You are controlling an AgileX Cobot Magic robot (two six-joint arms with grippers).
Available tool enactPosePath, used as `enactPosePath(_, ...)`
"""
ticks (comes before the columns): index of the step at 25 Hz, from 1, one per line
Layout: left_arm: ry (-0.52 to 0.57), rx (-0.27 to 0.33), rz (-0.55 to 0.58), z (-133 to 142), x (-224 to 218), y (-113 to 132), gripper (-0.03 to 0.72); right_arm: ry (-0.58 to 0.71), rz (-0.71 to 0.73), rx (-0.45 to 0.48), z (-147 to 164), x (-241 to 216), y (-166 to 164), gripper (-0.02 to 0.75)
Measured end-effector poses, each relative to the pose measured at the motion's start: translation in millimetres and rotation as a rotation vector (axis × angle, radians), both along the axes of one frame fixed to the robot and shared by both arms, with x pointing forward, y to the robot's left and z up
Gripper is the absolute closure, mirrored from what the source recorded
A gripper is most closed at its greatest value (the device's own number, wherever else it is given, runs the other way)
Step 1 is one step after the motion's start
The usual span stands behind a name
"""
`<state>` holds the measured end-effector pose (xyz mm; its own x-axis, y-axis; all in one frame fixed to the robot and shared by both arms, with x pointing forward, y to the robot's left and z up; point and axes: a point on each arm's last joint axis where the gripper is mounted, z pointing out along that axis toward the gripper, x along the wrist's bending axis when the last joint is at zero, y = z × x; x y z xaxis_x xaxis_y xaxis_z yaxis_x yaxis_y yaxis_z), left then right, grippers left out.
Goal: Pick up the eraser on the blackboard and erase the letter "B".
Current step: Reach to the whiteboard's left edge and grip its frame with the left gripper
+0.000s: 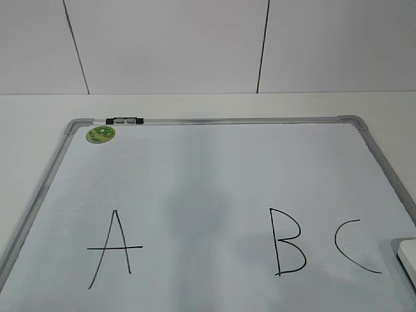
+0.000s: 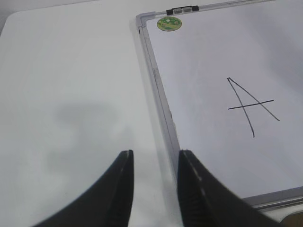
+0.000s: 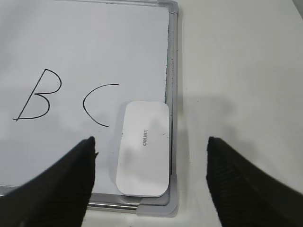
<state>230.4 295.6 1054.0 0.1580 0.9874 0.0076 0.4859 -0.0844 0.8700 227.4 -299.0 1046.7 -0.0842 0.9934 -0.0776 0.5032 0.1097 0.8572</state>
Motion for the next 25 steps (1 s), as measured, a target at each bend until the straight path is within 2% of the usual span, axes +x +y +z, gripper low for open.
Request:
enactPosePath(11,0.000,0.000,0.000,0,0,0,0.449,0.009,0.004,0.005,0,-1,0,0.155)
enactPosePath(15,0.000,0.000,0.000,0,0,0,0.449,0.026,-0.001,0.049,3,-2,2,0.155)
enactPosePath(25,0.000,0.000,0.000,0,0,0,0.449,0.257,-0.024,0.107,36,26,6,0.155)
